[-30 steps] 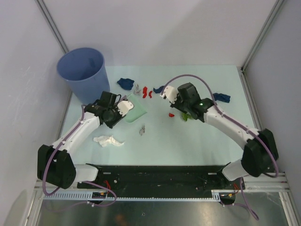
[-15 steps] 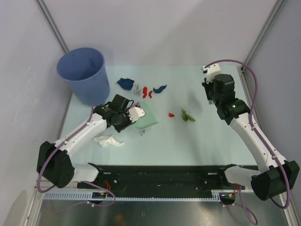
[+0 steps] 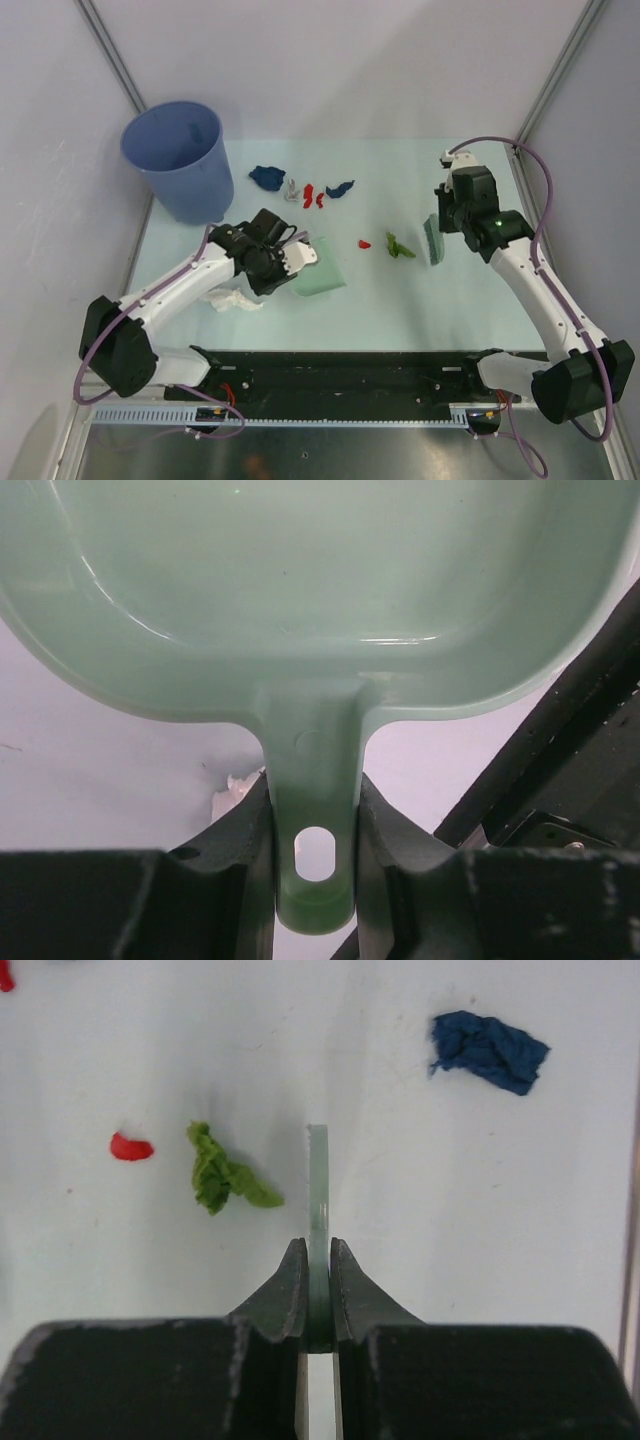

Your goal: Sweep away the paper scraps from the table

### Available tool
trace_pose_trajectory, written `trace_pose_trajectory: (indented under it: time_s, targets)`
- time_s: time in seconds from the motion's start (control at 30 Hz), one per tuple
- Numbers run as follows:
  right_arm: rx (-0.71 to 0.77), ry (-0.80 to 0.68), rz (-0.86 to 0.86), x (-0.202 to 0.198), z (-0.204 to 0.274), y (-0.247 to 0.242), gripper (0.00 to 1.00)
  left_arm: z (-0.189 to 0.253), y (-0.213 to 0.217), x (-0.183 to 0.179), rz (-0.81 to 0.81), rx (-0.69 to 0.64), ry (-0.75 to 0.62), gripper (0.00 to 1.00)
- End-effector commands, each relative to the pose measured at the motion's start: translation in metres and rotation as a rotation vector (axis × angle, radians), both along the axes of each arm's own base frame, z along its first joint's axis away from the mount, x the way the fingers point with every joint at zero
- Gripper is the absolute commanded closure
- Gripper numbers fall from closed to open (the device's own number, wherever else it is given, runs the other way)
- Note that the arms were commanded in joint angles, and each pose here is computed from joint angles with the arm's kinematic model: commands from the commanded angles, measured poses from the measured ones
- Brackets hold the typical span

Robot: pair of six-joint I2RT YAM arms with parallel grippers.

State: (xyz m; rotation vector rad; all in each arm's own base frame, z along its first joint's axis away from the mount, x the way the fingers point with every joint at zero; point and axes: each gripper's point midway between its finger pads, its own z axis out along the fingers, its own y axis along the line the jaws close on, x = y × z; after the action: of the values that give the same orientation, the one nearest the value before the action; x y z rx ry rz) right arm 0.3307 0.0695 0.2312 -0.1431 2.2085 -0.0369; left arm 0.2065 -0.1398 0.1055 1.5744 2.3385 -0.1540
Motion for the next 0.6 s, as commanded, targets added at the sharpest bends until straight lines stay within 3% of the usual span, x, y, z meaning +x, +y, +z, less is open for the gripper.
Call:
trace_pose_trajectory:
  time_s: [0.0,0.1,0.23,0.43,0.57]
  targets:
    - [0.120,-0.017,0.056,0.010,0.014,0.016,1.00,0.021,-0.028,0.009,-0.043,-0.069,-0.010,1.00]
    - [0.139,-0.021,0.000,0.029,0.011,0.002,1.00,0.028,-0.046,0.027,-0.071,-0.050,-0.032,1.00]
    - [0.006,-0.034,-0.049,0.047,0.007,-0.013,1.00,0.006,-0.066,0.030,-0.124,0.033,0.012,1.00]
    - [-0.128,0.003,0.063,0.057,-0.018,0.020,1.00,-0.026,-0.086,0.021,-0.156,0.109,0.106,1.00]
    - [-0.043,0.041,0.130,0.060,-0.037,0.054,1.00,-0.033,-0.090,0.034,-0.117,0.154,0.096,1.00]
